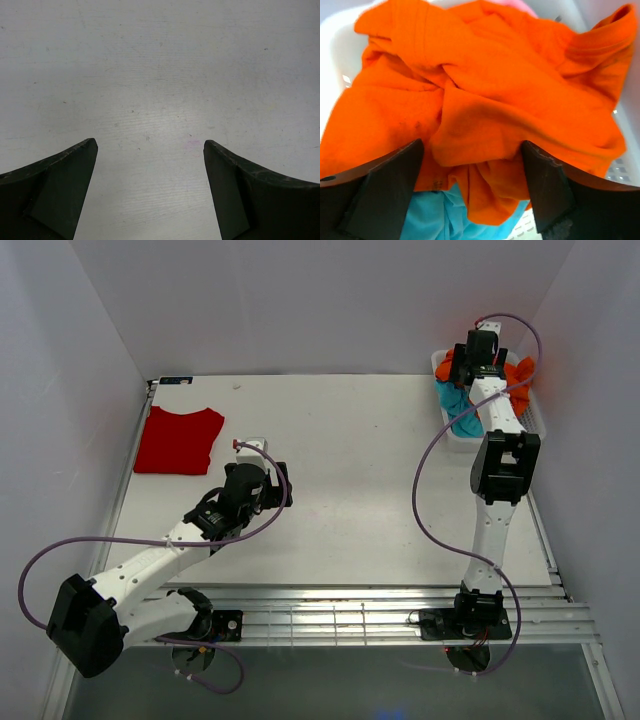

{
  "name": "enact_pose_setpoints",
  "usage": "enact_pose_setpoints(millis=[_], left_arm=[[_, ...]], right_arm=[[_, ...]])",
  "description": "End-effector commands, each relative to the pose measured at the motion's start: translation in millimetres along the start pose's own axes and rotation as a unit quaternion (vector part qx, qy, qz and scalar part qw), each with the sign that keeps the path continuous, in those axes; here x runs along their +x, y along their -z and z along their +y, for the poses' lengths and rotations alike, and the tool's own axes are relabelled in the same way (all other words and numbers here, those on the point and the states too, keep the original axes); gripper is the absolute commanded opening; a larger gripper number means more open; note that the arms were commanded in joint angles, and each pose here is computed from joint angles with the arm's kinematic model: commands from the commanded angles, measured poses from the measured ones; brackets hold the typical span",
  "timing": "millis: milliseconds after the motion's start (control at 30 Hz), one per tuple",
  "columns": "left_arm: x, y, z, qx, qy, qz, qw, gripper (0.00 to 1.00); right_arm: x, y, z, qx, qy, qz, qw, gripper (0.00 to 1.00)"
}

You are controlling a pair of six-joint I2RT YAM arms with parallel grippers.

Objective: Fold and stack the t-shirts
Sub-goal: Grab crumpled tshirt from bin with the right arm

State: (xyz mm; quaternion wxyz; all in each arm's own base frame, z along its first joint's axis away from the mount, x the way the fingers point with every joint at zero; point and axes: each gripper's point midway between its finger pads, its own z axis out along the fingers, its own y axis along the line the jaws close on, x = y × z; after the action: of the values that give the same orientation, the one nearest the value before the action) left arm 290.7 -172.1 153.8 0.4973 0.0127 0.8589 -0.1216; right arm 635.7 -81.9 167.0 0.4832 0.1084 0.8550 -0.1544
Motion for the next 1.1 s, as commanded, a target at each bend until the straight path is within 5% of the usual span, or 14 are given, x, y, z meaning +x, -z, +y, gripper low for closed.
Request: enact_pose_setpoints(millis=[0, 100, 133, 233, 533, 833, 1067], left_arm=[[-2.1, -1.2, 3.0, -0.007, -0.003, -0.009, 1.0, 0.98], [-0.7, -1.5, 3.6, -0.009, -0.006, -0.007, 1.0, 0.98], [-0.6, -1.8, 4.3, -0.011, -0.007, -0.007, 1.0, 0.98], [-0.1, -1.4, 4.7, -0.011, -0.004, -0.007, 1.0, 0.98], [5.4, -1.1, -2.1, 0.007, 0.015, 0.0, 1.0, 0.98], [7.5, 6.6, -7.8, 0.031, 0.029, 0.002, 0.999, 0.98], [7.0, 17.2, -7.9, 0.046, 0.043, -0.007, 0.998, 0.98]], right_arm=[[-18.0, -4.4, 5.3, -0.009, -0.011, -0.029, 0.999, 0.83], [-13.1, -8.4, 6.0, -0.007, -0.007, -0.025, 1.0, 0.53], [-13.8, -7.9, 5.2, -0.006, -0.007, -0.025, 1.0, 0.28], [-21.2, -1.9, 1.9, -0.002, -0.011, -0.033, 0.999, 0.11], [-78.9, 71.5, 5.2, -0.047, -0.021, -0.092, 0.994, 0.08], [-132.2, 206.9, 33.1, -0.12, 0.01, -0.154, 0.981, 0.08], [-147.0, 347.7, 95.9, -0.278, 0.024, -0.21, 0.937, 0.08]])
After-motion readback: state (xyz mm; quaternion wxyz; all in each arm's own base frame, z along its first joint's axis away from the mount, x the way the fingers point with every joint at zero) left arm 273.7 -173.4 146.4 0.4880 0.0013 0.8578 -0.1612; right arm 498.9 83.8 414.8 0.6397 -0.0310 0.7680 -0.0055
